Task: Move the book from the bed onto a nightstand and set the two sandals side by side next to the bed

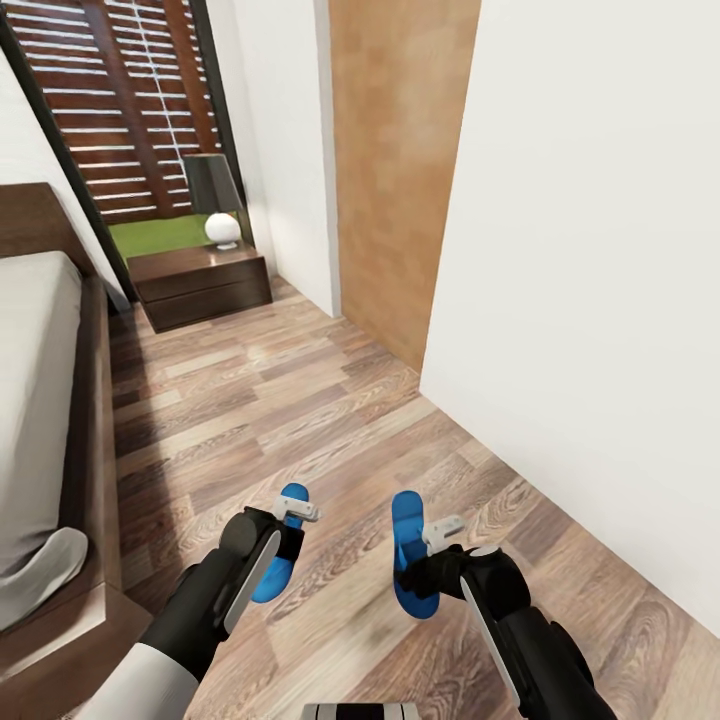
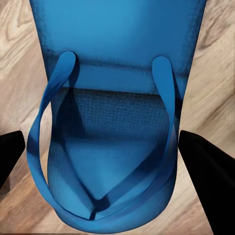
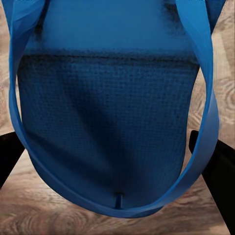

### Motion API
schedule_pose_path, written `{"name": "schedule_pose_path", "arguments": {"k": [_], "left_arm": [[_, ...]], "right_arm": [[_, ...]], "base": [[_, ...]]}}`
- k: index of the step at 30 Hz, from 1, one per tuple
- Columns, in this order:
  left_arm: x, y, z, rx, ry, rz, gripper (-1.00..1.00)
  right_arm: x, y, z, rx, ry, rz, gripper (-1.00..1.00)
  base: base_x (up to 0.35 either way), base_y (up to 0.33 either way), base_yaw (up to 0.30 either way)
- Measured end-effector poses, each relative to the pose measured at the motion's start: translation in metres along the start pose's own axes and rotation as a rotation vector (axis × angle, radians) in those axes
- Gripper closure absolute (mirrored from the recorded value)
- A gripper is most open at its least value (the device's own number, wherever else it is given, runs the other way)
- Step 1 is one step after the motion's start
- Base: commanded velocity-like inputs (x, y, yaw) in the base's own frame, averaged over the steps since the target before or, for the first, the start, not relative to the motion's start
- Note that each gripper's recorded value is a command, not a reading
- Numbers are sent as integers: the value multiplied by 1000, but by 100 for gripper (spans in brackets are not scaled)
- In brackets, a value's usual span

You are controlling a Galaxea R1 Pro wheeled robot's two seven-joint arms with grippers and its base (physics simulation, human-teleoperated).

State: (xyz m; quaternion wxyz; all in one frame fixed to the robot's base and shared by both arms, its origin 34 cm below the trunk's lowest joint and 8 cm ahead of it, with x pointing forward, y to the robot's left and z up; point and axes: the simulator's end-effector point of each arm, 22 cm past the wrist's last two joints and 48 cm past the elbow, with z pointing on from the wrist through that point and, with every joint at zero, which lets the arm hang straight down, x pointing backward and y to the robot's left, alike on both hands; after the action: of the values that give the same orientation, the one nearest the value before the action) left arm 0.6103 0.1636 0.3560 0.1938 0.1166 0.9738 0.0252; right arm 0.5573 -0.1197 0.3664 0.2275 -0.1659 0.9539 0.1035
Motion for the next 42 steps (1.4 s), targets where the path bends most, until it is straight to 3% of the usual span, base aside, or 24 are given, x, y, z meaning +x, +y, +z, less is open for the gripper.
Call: {"name": "schedule_pose_path", "arguments": {"k": [42], "left_arm": [[18, -5, 21, 12, 50, 0, 100]], "right_arm": [[19, 1, 19, -16, 50, 14, 100]], "base": [[0, 0, 135]]}}
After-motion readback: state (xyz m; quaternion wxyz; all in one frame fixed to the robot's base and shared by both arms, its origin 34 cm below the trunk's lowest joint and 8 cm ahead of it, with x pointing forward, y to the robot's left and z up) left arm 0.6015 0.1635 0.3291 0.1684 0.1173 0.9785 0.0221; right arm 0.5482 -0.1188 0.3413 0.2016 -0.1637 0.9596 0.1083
